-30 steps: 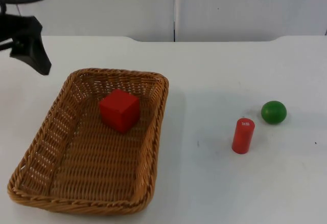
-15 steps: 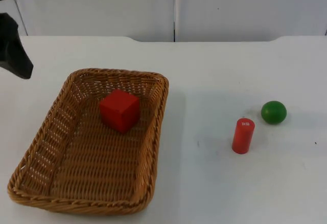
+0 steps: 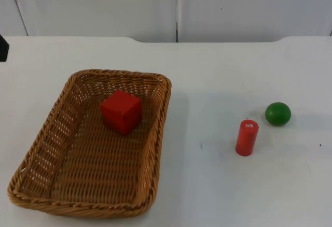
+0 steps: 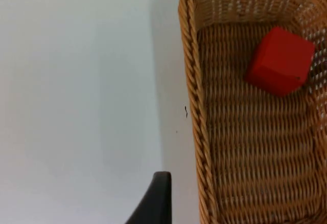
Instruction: Pick up the basket with the left hand and place the object to the left of the red cylinder into the basket with the right hand.
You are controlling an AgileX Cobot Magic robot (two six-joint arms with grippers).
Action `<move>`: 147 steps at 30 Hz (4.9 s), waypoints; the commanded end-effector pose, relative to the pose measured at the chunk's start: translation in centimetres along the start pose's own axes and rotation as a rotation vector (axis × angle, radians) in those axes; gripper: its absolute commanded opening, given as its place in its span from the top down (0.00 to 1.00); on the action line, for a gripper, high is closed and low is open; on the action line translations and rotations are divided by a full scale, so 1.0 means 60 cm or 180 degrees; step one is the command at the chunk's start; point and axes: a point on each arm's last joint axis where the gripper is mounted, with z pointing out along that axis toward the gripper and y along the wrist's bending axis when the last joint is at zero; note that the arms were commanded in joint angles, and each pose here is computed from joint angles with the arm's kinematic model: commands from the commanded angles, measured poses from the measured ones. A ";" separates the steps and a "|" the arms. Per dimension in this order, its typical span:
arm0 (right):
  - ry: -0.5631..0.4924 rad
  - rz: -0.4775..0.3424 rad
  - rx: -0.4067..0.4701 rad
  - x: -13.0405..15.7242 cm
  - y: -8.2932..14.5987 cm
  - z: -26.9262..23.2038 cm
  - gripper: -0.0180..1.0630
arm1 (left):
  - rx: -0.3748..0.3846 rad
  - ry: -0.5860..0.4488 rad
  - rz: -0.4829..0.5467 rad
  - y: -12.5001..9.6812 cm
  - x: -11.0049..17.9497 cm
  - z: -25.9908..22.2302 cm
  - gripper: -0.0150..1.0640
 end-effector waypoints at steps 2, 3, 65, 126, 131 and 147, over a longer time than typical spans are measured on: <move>0.0007 0.0029 0.0024 0.008 0.000 0.003 0.22 | -0.0012 -0.0149 0.0034 -0.006 0.008 -0.026 0.18; 0.0018 0.0050 0.0027 0.012 -0.001 0.006 0.22 | -0.0010 -0.0213 0.0052 -0.008 0.010 -0.037 0.18; -0.0719 0.0131 0.0765 0.199 0.034 -0.165 0.22 | -0.0501 -0.1678 0.0145 -0.031 0.286 -0.215 0.18; -0.0165 0.0422 0.0637 0.326 0.064 -0.196 0.22 | -0.0675 -0.1394 0.0104 -0.019 0.298 -0.197 0.18; -0.0165 0.0422 0.0637 0.326 0.064 -0.196 0.22 | -0.0675 -0.1394 0.0104 -0.019 0.298 -0.197 0.04; -0.0165 0.0422 0.0637 0.326 0.064 -0.196 0.01 | -0.0682 -0.1394 0.0106 -0.019 0.298 -0.197 0.01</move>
